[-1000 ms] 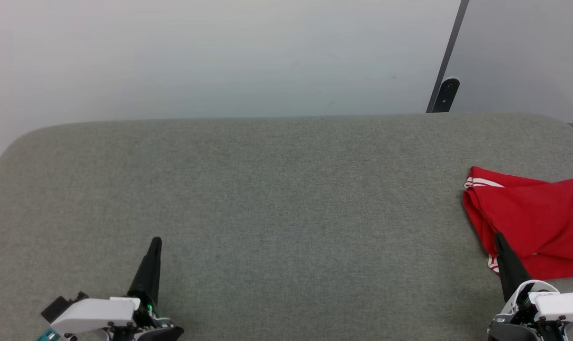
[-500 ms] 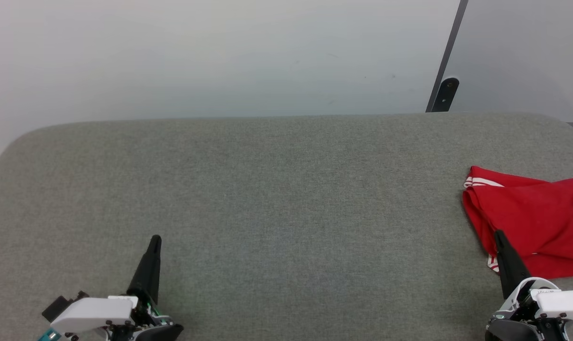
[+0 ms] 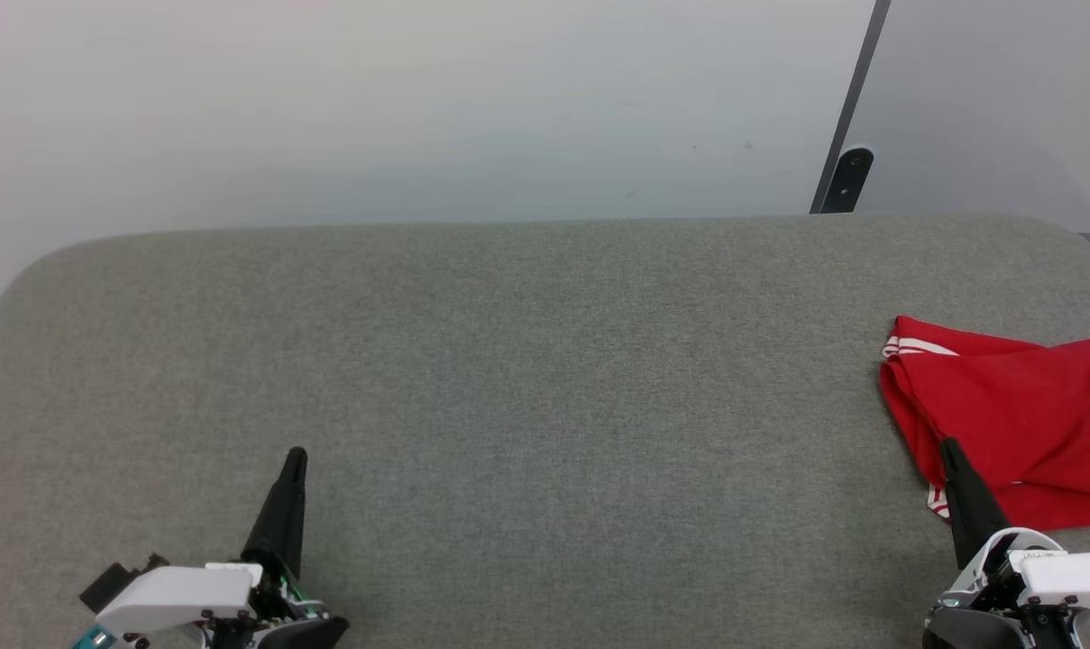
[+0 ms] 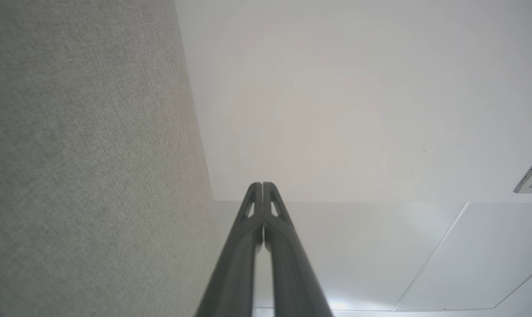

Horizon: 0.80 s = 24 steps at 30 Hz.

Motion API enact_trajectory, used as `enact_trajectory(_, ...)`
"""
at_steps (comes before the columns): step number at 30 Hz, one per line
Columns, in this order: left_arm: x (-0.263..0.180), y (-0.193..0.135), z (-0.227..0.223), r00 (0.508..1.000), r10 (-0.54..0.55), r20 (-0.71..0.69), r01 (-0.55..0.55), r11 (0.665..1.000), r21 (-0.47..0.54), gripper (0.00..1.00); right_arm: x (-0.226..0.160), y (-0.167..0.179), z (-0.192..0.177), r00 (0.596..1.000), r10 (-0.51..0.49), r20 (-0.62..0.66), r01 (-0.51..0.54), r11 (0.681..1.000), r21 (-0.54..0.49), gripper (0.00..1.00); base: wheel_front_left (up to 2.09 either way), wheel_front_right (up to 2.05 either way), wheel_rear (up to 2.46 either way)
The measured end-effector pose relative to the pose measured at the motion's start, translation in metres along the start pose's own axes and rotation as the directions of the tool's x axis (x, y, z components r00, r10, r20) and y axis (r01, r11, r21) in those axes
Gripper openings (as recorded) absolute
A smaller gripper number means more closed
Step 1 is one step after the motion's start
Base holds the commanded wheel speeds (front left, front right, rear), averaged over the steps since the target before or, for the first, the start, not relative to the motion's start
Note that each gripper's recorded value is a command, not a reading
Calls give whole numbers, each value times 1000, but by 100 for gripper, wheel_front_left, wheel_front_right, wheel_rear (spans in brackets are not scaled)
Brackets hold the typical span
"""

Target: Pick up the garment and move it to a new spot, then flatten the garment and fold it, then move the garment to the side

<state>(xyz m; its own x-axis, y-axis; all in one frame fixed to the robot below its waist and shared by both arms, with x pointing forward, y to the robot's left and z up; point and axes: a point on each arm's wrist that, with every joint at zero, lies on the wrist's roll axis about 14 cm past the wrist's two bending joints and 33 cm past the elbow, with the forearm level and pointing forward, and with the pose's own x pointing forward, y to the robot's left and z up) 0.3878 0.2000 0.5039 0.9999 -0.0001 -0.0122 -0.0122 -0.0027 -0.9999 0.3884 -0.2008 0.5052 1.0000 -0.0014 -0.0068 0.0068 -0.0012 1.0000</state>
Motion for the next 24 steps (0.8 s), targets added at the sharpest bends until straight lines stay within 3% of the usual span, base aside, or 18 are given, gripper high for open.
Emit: enact_trajectory(24, 0, 0, 0, 1000, -1, 0, 1, 1000, 0, 0, 0, 0, 0, 1000, 0, 0, 0, 1000, 0, 0, 0, 0, 0)
